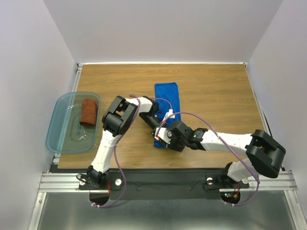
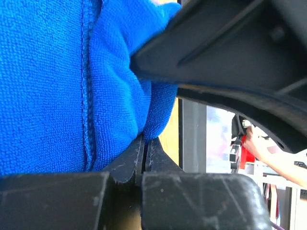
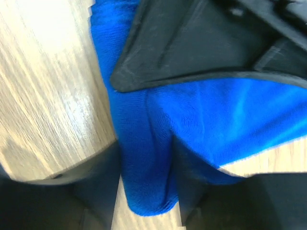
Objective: Roll the towels
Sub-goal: Roll the towel
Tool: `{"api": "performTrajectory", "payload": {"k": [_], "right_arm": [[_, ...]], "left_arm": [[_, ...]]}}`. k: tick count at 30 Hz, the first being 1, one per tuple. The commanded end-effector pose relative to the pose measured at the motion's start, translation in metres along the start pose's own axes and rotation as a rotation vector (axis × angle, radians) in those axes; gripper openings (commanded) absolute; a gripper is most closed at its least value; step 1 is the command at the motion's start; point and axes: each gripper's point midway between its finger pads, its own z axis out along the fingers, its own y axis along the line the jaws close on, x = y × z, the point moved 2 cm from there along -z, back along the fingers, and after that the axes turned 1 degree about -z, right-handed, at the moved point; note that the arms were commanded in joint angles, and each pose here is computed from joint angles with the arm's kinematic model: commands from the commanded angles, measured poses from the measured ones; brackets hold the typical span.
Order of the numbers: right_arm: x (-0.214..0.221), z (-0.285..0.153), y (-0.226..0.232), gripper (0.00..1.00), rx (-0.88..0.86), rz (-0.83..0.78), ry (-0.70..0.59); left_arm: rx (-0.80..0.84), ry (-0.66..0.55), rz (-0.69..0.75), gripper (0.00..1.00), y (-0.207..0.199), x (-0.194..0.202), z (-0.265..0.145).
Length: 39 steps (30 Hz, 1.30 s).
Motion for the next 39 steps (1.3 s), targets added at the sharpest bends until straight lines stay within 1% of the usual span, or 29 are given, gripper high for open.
{"api": "performTrajectory", "payload": {"k": [1, 4, 5, 7, 8, 9, 10, 15, 16, 17, 18, 19, 21, 22, 23, 24, 25, 27, 28, 29, 30, 31, 32, 33, 34, 35, 36, 37, 39], "right_arm": [[0.000, 0.007, 0.007, 0.29, -0.018, 0.013, -0.034], [0.001, 0.006, 0.018, 0.13, -0.097, 0.058, -0.057], [0.001, 0.005, 0.019, 0.05, -0.117, 0.068, -0.065], [0.001, 0.002, 0.017, 0.01, -0.170, 0.114, -0.080], [0.003, 0.002, 0.017, 0.01, -0.198, 0.134, -0.077], [0.002, 0.001, 0.021, 0.01, -0.253, 0.154, -0.092], [0.003, -0.002, 0.016, 0.01, -0.270, 0.184, -0.092], [0.002, -0.007, 0.021, 0.01, -0.394, 0.247, -0.098], [0.003, -0.008, 0.025, 0.00, -0.429, 0.263, -0.096], [0.000, -0.009, 0.026, 0.01, -0.445, 0.278, -0.100], [0.000, -0.009, 0.027, 0.01, -0.459, 0.291, -0.100], [-0.002, -0.010, 0.028, 0.01, -0.491, 0.313, -0.108], [-0.004, -0.008, 0.029, 0.01, -0.529, 0.358, -0.102], [-0.006, -0.009, 0.029, 0.01, -0.557, 0.387, -0.110], [-0.004, -0.006, 0.030, 0.00, -0.586, 0.421, -0.098], [-0.009, -0.006, 0.026, 0.00, -0.597, 0.441, -0.111], [-0.011, -0.008, 0.023, 0.00, -0.624, 0.483, -0.123], [-0.009, -0.004, 0.021, 0.01, -0.666, 0.541, -0.115], [-0.012, -0.005, 0.015, 0.01, -0.692, 0.580, -0.140], [-0.013, -0.006, 0.014, 0.01, -0.717, 0.615, -0.144], [-0.013, -0.007, 0.013, 0.01, -0.738, 0.643, -0.148], [-0.013, -0.005, 0.010, 0.01, -0.776, 0.685, -0.157], [-0.014, -0.005, 0.009, 0.01, -0.794, 0.711, -0.159], [-0.011, 0.000, 0.009, 0.01, -0.816, 0.741, -0.146], [-0.013, 0.000, 0.008, 0.01, -0.839, 0.758, -0.156], [-0.015, 0.001, 0.005, 0.01, -0.853, 0.774, -0.157], [-0.015, 0.002, 0.005, 0.01, -0.864, 0.786, -0.154], [-0.013, 0.005, 0.005, 0.01, -0.888, 0.812, -0.151], [-0.013, 0.007, 0.002, 0.01, -0.900, 0.834, -0.151]], "left_arm": [[-0.136, 0.150, 0.063, 0.06, 0.037, 0.027, -0.009], [-0.136, 0.132, 0.091, 0.09, 0.028, 0.024, -0.014], [-0.137, 0.120, 0.102, 0.13, 0.024, 0.022, -0.016], [-0.142, 0.094, 0.136, 0.18, 0.011, 0.018, -0.022], [-0.151, 0.081, 0.155, 0.23, 0.008, 0.016, -0.026], [-0.167, 0.066, 0.187, 0.24, 0.000, 0.011, -0.032], [-0.180, 0.061, 0.198, 0.28, -0.002, 0.013, -0.034], [-0.272, 0.026, 0.251, 0.36, -0.014, 0.013, -0.059], [-0.302, 0.003, 0.267, 0.36, -0.018, 0.011, -0.071], [-0.319, -0.010, 0.276, 0.41, -0.019, 0.010, -0.077], [-0.346, -0.030, 0.297, 0.41, -0.024, 0.007, -0.086], [-0.376, -0.067, 0.281, 0.41, -0.024, 0.006, -0.099], [-0.456, -0.114, 0.305, 0.42, -0.028, 0.003, -0.120], [-0.499, -0.172, 0.234, 0.43, -0.027, 0.008, -0.135], [-0.566, -0.227, 0.277, 0.45, -0.023, 0.000, -0.151], [-0.653, -0.262, 0.331, 0.46, -0.036, -0.006, -0.167], [-0.720, -0.304, 0.346, 0.49, -0.035, -0.007, -0.178], [-0.823, -0.318, 0.422, 0.51, -0.046, -0.008, -0.188], [-0.921, -0.331, 0.493, 0.55, -0.064, -0.009, -0.200], [-0.966, -0.318, 0.549, 0.61, -0.063, -0.003, -0.196], [-1.005, -0.300, 0.604, 0.65, -0.069, 0.000, -0.194], [-1.111, -0.294, 0.681, 0.66, -0.086, 0.001, -0.201], [-1.139, -0.261, 0.724, 0.70, -0.079, 0.012, -0.192], [-1.196, -0.228, 0.844, 0.71, -0.095, 0.011, -0.185], [-1.206, -0.193, 0.884, 0.72, -0.088, 0.022, -0.173], [-1.209, -0.169, 0.942, 0.75, -0.091, 0.024, -0.162], [-1.232, -0.155, 1.041, 0.77, -0.104, 0.022, -0.151], [-1.218, -0.125, 1.066, 0.78, -0.095, 0.033, -0.136], [-1.222, -0.131, 1.171, 0.81, -0.100, 0.029, -0.123]]}}
